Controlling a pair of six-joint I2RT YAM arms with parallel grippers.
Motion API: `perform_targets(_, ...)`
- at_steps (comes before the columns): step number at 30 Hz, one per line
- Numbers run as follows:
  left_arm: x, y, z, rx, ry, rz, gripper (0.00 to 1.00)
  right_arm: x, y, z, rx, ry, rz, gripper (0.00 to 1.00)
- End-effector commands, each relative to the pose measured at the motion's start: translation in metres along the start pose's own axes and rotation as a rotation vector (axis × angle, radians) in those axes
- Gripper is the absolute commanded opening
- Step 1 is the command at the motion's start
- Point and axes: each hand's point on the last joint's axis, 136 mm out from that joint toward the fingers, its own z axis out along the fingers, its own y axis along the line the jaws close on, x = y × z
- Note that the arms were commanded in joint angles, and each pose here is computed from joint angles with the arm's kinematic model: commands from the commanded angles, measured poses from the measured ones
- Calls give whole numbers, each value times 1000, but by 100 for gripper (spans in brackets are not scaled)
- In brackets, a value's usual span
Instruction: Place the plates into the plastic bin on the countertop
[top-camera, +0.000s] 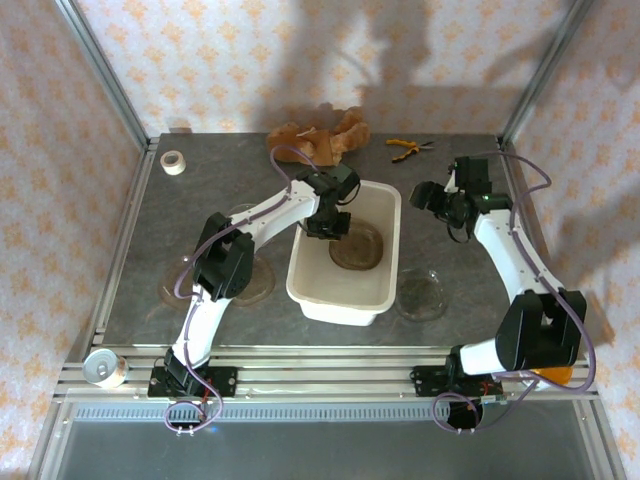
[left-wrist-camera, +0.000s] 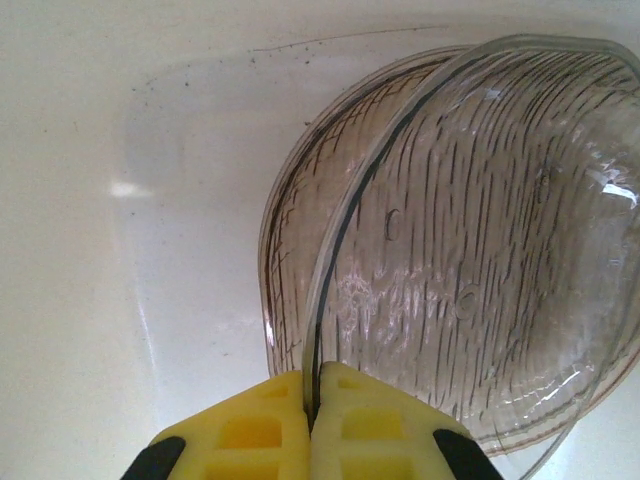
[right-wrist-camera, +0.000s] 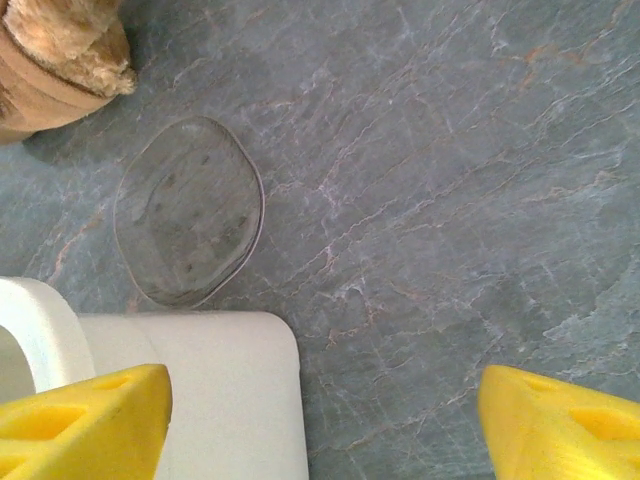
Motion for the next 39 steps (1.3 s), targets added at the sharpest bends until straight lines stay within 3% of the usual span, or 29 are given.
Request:
perform_targets(1, -1, 6, 15, -43, 16, -16, 4, -2, 6, 4, -44, 11, 8, 78)
perform_targets(13, 2, 12, 21, -77, 32, -62, 18, 4, 14, 9, -87, 62, -5, 77)
perform_targets(20, -6, 8, 15, -58, -14, -85, 26, 10, 19, 15, -123, 104, 13, 74)
perform_targets(29, -23, -4, -11, -5, -117, -109, 49, 2, 36, 18, -173, 118, 1, 73)
perform_targets(39, -43, -23, -56, 78, -257, -116, 56, -11, 49, 25, -178, 141, -23, 73)
